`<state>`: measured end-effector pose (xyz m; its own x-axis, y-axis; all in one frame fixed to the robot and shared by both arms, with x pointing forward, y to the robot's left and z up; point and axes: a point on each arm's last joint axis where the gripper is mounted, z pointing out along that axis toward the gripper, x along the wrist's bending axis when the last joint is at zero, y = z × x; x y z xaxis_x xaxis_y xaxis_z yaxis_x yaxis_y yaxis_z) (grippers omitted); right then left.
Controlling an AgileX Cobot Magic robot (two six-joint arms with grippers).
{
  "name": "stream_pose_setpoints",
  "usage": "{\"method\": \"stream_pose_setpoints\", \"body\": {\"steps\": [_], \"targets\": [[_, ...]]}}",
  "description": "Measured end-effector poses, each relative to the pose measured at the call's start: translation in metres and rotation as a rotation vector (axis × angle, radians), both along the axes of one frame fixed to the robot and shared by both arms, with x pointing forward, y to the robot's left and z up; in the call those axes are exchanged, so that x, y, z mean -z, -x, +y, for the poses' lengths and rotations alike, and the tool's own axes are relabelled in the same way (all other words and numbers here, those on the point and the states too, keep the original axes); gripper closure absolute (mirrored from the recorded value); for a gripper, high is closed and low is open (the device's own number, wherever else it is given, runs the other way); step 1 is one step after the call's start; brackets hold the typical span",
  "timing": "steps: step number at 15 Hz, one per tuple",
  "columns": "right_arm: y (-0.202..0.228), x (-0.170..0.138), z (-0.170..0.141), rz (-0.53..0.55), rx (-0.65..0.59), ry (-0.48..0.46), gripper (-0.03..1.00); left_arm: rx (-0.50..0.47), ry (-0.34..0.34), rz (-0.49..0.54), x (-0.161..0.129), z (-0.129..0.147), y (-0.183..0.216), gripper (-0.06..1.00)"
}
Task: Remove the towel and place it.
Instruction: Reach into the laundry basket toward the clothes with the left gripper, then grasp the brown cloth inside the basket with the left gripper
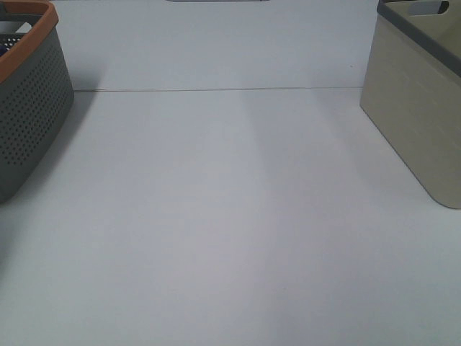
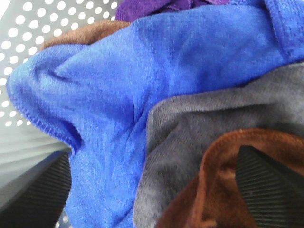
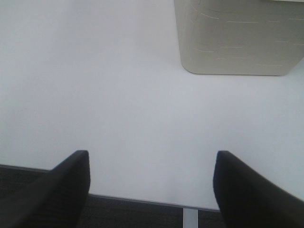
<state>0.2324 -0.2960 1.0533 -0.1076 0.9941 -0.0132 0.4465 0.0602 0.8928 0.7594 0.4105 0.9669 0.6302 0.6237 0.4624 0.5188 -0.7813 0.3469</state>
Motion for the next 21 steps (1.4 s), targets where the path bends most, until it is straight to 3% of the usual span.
{"method": "stream_pose_setpoints", "body": {"steps": [3,6,12,15,21], "targets": [[0.000,0.000,0.000,0.000,0.000,0.000,0.33,0.009,-0.033,0.030,0.009,0.003,0.000,0.17],[0.000,0.000,0.000,0.000,0.000,0.000,0.33,0.011,-0.052,0.025,0.011,0.004,-0.001,0.39],[0.000,0.000,0.000,0.000,0.000,0.000,0.33,0.010,-0.028,0.042,0.013,0.002,0.000,0.47],[0.000,0.000,0.000,0.000,0.000,0.000,0.33,0.017,-0.013,0.080,0.015,0.001,0.003,0.65],[0.000,0.000,0.000,0.000,0.000,0.000,0.33,0.018,0.011,0.110,0.017,-0.001,0.005,0.68]]}}
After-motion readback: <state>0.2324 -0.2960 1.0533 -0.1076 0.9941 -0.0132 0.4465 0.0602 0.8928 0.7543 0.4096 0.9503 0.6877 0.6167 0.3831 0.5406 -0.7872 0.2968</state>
